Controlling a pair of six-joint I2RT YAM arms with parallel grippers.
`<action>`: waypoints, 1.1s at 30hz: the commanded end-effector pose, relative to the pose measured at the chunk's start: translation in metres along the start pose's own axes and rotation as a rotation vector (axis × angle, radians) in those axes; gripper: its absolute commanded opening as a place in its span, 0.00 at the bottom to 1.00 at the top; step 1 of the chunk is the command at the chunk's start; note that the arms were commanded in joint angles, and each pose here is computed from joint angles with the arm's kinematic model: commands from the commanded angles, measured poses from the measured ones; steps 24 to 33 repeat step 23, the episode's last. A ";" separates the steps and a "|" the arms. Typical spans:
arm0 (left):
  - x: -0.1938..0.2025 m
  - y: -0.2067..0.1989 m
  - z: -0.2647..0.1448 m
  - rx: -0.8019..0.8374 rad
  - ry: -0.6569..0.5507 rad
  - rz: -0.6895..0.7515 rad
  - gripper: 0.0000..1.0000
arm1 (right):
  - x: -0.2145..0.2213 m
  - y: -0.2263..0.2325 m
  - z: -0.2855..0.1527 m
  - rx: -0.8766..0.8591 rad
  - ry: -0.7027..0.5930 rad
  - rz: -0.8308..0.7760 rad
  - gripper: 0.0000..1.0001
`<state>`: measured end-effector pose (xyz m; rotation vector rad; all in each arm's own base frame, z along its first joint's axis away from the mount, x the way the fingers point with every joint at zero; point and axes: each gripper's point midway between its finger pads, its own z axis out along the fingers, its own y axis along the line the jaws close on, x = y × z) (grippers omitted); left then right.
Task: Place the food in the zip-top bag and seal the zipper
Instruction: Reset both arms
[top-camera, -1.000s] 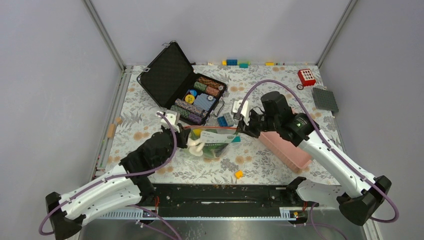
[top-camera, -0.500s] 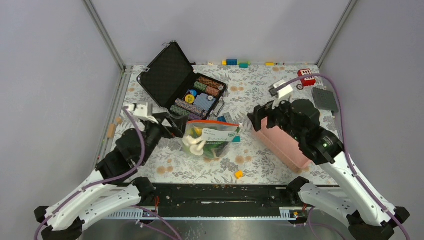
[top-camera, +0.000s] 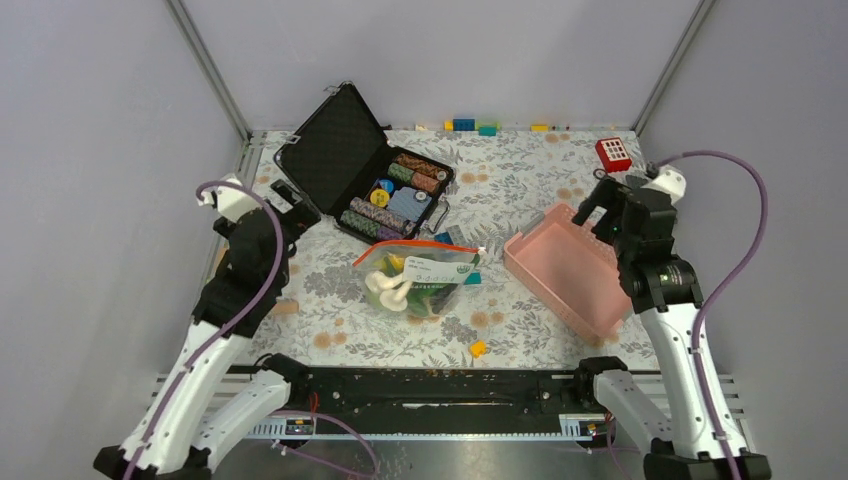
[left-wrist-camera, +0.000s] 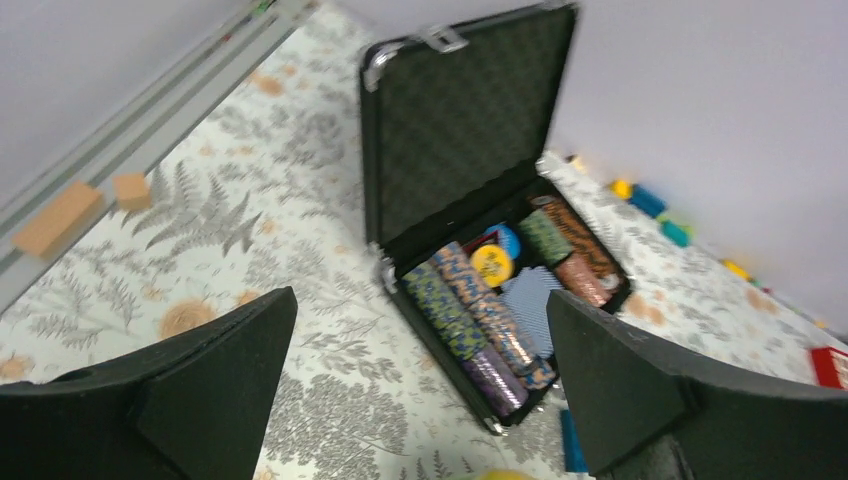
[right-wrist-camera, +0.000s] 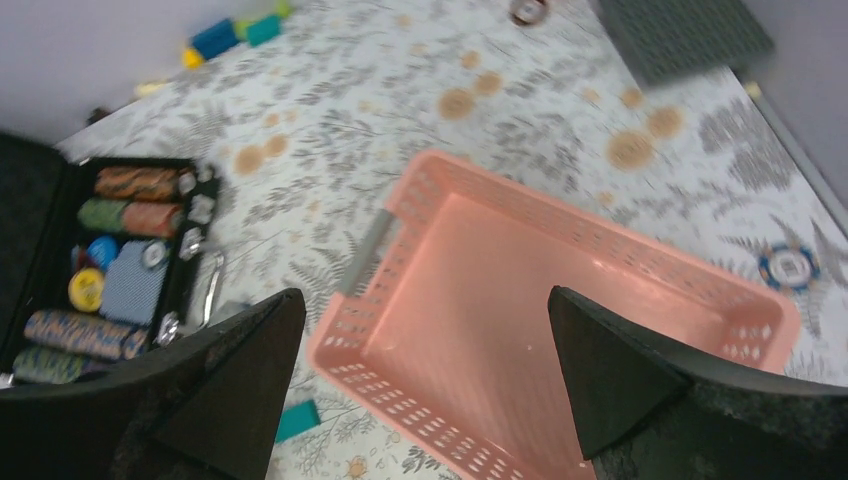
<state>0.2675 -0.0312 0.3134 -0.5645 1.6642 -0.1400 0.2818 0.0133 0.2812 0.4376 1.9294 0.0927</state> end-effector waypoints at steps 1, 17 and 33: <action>0.037 0.014 0.031 -0.081 0.198 -0.036 0.99 | 0.019 -0.038 0.014 0.103 0.048 0.158 1.00; 0.025 0.036 0.041 -0.122 0.152 -0.087 0.99 | 0.011 -0.101 0.004 0.254 -0.129 0.236 1.00; 0.021 0.018 0.037 -0.021 0.161 -0.081 0.99 | 0.010 -0.097 0.003 0.225 -0.135 0.236 1.00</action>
